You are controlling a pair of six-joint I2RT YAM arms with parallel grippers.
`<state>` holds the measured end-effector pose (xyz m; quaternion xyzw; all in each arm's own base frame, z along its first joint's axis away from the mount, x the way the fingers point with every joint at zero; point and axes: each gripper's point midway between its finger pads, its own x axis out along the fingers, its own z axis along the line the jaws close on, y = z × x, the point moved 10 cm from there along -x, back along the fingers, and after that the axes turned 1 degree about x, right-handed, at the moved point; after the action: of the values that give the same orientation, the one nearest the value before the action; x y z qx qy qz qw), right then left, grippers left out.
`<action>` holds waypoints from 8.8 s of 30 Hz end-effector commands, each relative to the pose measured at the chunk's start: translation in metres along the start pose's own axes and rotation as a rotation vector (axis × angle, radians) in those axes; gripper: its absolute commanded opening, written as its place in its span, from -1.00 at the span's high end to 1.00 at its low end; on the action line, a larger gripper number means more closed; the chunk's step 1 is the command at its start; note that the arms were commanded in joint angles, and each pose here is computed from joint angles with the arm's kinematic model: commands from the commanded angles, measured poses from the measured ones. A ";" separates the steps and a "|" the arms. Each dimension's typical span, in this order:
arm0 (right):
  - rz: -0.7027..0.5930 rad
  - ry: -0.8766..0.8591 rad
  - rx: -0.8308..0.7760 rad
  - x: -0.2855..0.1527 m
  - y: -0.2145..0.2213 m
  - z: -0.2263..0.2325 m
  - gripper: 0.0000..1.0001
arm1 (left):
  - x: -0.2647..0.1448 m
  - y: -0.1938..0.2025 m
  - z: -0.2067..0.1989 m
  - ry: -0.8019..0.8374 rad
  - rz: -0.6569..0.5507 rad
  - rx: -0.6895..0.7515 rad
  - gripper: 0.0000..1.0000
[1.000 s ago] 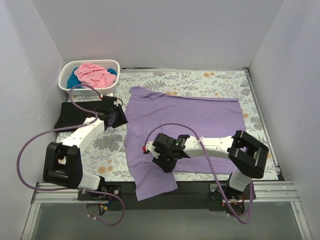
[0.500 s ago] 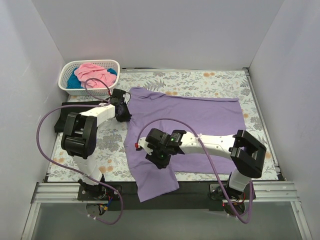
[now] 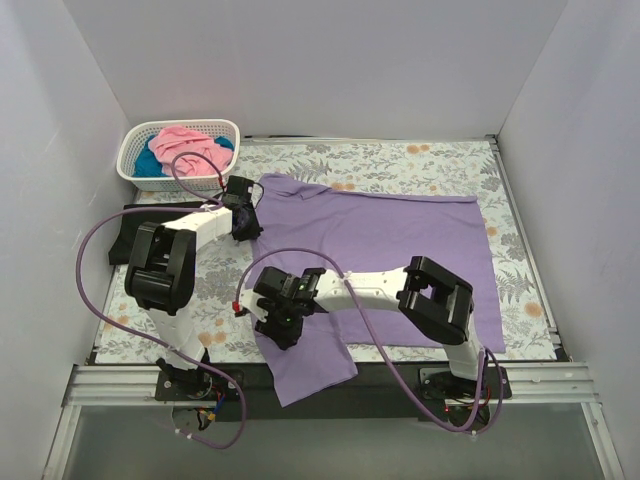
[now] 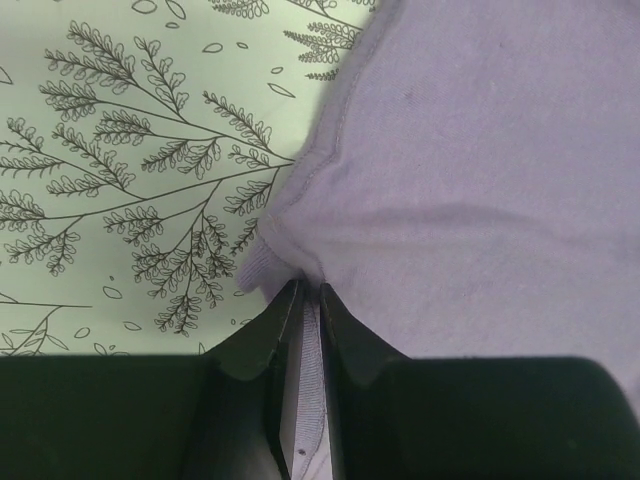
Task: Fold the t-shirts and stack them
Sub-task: Flatten the tshirt out, then fold the tshirt
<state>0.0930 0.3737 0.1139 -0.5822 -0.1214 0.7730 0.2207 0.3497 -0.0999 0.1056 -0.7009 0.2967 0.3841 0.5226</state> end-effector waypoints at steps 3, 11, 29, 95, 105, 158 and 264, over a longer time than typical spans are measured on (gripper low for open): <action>0.033 -0.115 -0.079 0.015 0.001 0.022 0.38 | 0.005 0.001 0.012 -0.116 -0.020 0.057 0.78; 0.064 -0.189 -0.147 0.023 -0.007 0.039 0.37 | -0.005 0.013 0.031 -0.283 0.022 0.070 0.77; -0.084 -0.003 -0.216 -0.018 -0.051 0.042 0.27 | -0.046 -0.033 0.008 -0.161 -0.149 0.007 0.21; -0.843 1.090 1.487 -0.316 0.271 -0.189 0.08 | -0.087 -0.031 0.000 0.106 -0.186 -0.274 -0.14; -0.842 1.030 1.367 -0.326 0.254 -0.251 0.10 | -0.010 -0.131 -0.027 0.090 -0.249 -0.253 0.15; -0.847 1.123 1.499 -0.320 0.286 -0.373 0.07 | 0.030 -0.164 -0.044 0.126 -0.350 0.015 1.00; -0.741 0.924 1.567 -0.320 0.310 -0.273 0.97 | -0.155 -0.073 -0.005 0.167 -0.154 -0.247 1.00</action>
<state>0.3733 -0.0694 0.1581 -0.4300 0.3449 0.2277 0.8026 0.3423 -0.0829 0.2596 -0.7954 0.2434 0.3365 0.4413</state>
